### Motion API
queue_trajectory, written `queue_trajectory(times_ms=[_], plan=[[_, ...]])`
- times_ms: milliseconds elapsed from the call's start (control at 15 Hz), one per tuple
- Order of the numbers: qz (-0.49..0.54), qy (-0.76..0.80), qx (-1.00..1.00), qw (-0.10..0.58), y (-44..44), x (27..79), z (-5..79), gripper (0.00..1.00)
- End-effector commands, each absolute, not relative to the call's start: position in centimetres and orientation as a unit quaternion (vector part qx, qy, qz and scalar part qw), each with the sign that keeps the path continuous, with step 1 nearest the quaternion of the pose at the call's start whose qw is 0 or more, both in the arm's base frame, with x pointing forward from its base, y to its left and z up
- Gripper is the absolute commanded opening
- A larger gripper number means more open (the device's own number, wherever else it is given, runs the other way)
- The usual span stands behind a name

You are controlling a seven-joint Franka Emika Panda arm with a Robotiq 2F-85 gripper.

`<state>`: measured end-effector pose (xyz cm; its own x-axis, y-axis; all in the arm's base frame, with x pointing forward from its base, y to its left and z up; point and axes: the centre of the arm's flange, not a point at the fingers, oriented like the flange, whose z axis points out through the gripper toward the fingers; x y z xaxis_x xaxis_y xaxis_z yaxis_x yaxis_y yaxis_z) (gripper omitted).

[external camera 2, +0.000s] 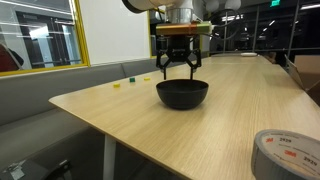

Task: Pick up the orange objects from the table and put them in the bowl

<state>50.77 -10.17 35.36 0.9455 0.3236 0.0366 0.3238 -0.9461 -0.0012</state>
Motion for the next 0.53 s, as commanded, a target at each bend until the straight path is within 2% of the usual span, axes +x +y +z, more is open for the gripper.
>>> queue_trajectory(times_ms=[0,467], plan=[[-0.025,-0.168,-0.985,0.016,-6.8,52.1,36.9,1.0],[-0.017,-0.192,-0.981,0.031,-1.2,52.2,36.8,1.0]])
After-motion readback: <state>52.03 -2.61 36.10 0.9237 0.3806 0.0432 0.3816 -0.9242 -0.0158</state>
